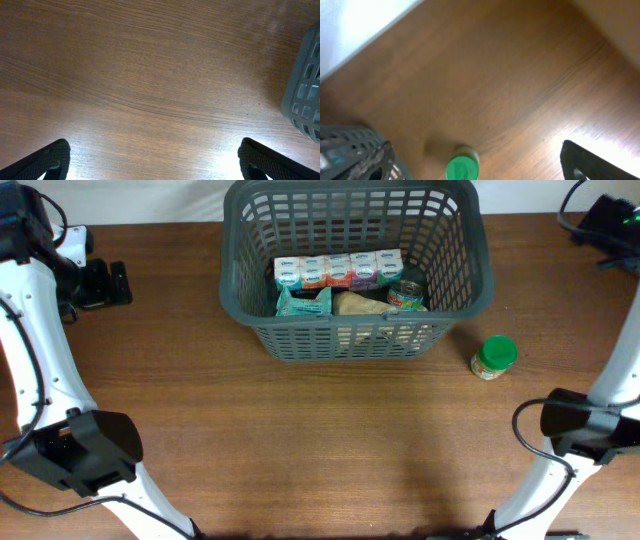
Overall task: Pack container
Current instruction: 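Move the right gripper down around the green-lidded jar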
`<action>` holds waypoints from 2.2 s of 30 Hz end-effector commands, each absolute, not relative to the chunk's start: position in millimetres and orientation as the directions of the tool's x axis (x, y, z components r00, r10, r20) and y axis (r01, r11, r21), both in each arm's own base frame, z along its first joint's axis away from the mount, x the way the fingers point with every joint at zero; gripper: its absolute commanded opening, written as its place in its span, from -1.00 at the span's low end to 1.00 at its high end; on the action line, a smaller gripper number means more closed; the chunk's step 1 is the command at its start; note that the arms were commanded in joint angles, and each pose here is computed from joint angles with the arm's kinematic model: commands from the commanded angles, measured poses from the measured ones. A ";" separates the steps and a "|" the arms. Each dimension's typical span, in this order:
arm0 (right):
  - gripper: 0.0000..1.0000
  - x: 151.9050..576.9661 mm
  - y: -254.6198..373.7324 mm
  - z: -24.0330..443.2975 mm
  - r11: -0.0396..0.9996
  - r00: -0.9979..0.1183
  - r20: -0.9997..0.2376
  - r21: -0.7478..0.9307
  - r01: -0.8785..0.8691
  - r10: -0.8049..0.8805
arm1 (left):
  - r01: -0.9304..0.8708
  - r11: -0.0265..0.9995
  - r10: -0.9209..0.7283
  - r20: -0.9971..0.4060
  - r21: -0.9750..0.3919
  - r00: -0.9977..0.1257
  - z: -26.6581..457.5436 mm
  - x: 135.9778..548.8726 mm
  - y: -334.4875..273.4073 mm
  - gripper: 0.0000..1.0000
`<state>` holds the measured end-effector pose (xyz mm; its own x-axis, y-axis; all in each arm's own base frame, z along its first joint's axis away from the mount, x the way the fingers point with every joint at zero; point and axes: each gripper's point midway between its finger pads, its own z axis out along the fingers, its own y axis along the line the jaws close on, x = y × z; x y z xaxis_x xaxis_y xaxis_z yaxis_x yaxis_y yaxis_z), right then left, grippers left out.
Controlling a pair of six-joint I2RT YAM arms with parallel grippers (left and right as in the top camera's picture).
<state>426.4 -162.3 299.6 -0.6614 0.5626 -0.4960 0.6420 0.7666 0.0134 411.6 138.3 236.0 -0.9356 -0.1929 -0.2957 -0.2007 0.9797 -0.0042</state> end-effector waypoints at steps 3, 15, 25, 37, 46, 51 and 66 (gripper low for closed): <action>0.98 435.8 -138.5 223.2 0.787 -0.752 -0.315 -0.024 0.616 0.579 | -0.216 0.976 -0.211 -0.291 -0.015 -0.933 234.9 409.9 139.0 0.98; 0.98 421.5 -91.0 114.6 0.884 -0.883 -0.039 0.035 0.467 0.468 | -0.216 0.976 -0.211 -0.291 -0.015 -0.933 234.9 409.9 139.0 0.98; 0.98 397.6 -54.4 85.0 0.924 -0.921 0.087 0.014 0.382 0.379 | -0.216 0.976 -0.211 -0.291 -0.015 -0.933 234.9 409.9 139.0 0.98; 0.97 382.9 -54.1 62.4 0.923 -0.914 0.138 -0.003 0.385 0.381 | -0.216 0.976 -0.211 -0.291 -0.015 -0.933 234.9 409.9 139.0 0.98; 0.98 372.4 -57.1 48.4 0.918 -0.904 0.170 -0.011 0.396 0.392 | -0.216 0.976 -0.211 -0.291 -0.015 -0.933 234.9 409.9 139.0 0.98; 0.98 374.9 -64.9 46.9 0.912 -0.901 0.153 -0.015 0.410 0.407 | -0.216 0.976 -0.211 -0.291 -0.015 -0.933 234.9 409.9 139.0 0.98; 0.98 365.4 -69.1 27.0 0.912 -0.898 0.173 -0.004 0.410 0.404 | -0.216 0.976 -0.211 -0.291 -0.015 -0.933 234.9 410.0 139.0 0.98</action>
